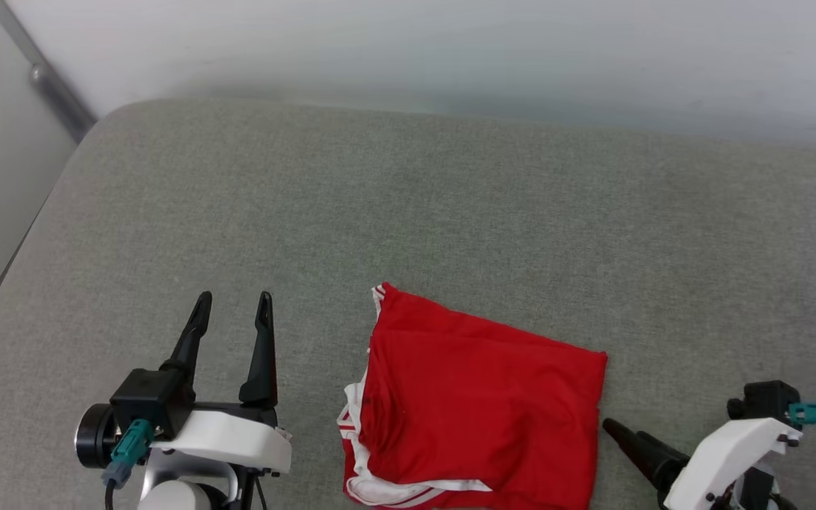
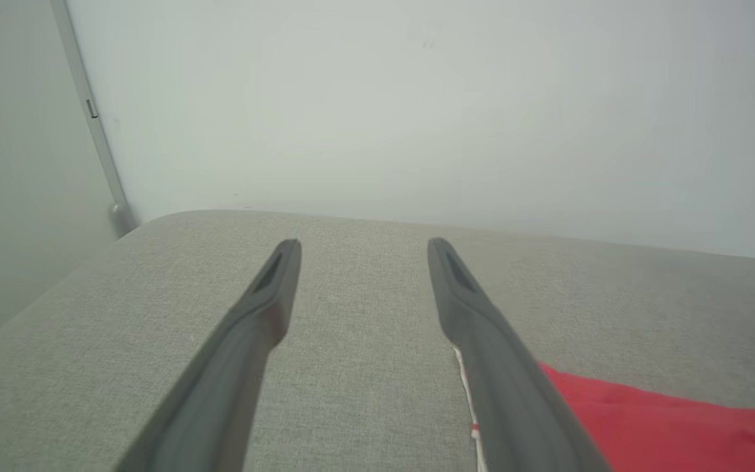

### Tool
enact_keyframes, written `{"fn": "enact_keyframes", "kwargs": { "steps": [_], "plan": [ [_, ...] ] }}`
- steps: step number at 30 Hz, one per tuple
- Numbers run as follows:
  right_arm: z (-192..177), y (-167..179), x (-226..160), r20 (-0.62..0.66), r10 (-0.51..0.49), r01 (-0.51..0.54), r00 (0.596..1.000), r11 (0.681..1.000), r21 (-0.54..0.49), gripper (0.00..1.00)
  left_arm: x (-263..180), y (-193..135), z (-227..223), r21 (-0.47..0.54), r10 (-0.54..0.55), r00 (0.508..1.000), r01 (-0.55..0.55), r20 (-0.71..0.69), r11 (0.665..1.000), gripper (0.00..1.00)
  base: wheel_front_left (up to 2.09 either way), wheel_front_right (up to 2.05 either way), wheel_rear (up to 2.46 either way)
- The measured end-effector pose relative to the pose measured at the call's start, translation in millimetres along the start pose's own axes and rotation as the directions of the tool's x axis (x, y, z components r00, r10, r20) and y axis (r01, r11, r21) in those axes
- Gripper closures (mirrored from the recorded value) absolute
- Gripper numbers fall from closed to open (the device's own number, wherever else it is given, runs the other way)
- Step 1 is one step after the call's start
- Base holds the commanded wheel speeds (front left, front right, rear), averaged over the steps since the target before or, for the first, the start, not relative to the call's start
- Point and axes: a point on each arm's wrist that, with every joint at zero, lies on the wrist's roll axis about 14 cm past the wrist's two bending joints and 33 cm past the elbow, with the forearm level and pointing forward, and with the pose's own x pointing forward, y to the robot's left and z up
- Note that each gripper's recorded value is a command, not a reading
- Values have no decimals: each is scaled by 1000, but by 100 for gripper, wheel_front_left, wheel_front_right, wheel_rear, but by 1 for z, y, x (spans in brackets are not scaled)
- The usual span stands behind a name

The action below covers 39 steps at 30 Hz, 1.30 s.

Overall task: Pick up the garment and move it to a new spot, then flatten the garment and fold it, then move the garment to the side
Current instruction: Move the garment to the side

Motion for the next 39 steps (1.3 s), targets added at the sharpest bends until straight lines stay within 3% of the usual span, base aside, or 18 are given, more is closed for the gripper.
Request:
{"fn": "enact_keyframes", "kwargs": {
  "steps": [5, 9, 10, 11, 12, 18, 24, 30, 34, 39],
  "plan": [
    [-17, 22, 25, -106, 85, -81, 991, 996, 41, 0, 3, 10, -10, 9, 31, 999, -31, -25, 999, 0, 0, 0, 0],
    [-25, 25, 38, -151, 95, -89, 984, 995, 46, 0, 6, 12, -16, 19, 33, 999, -33, -41, 999, 0, 0, 0, 0],
    [-27, 26, 41, -164, 99, -93, 981, 995, 46, 23, 7, 12, -16, 20, 30, 999, -29, -40, 999, 0, 0, 0, 0],
    [-29, 27, 42, -173, 103, -96, 979, 994, 47, 69, 8, 12, -17, 20, 31, 999, -31, -41, 999, 0, 0, 0, 0],
    [-30, 28, 44, -181, 106, -100, 978, 994, 43, 100, 8, 12, -19, 22, 29, 999, -28, -45, 999, 0, 0, 0, 0],
    [-35, 35, 45, -198, 119, -115, 973, 993, 33, 100, 9, 9, -21, 26, 16, 999, -14, -47, 1000, 0, 0, 0, 0],
    [-13, 29, 30, -96, 72, -83, 993, 989, -118, 100, 6, 2, -16, 28, -19, 999, 20, -31, 999, 0, 0, 0, 0],
    [18, -17, 0, 13, -94, 94, 995, 950, -296, 100, 10, -16, -15, 34, -78, 997, 79, -24, 996, 0, 0, 0, 0],
    [36, -55, -30, 75, -219, 231, 973, 905, -356, 100, 15, -37, -17, 22, -135, 991, 136, -23, 990, 0, 0, 0, 0],
    [59, -83, -65, 170, -300, 342, 939, 873, -349, 100, 29, -71, -15, 5, -231, 973, 231, -4, 973, 0, 0, 0, 0]
  ]
}}
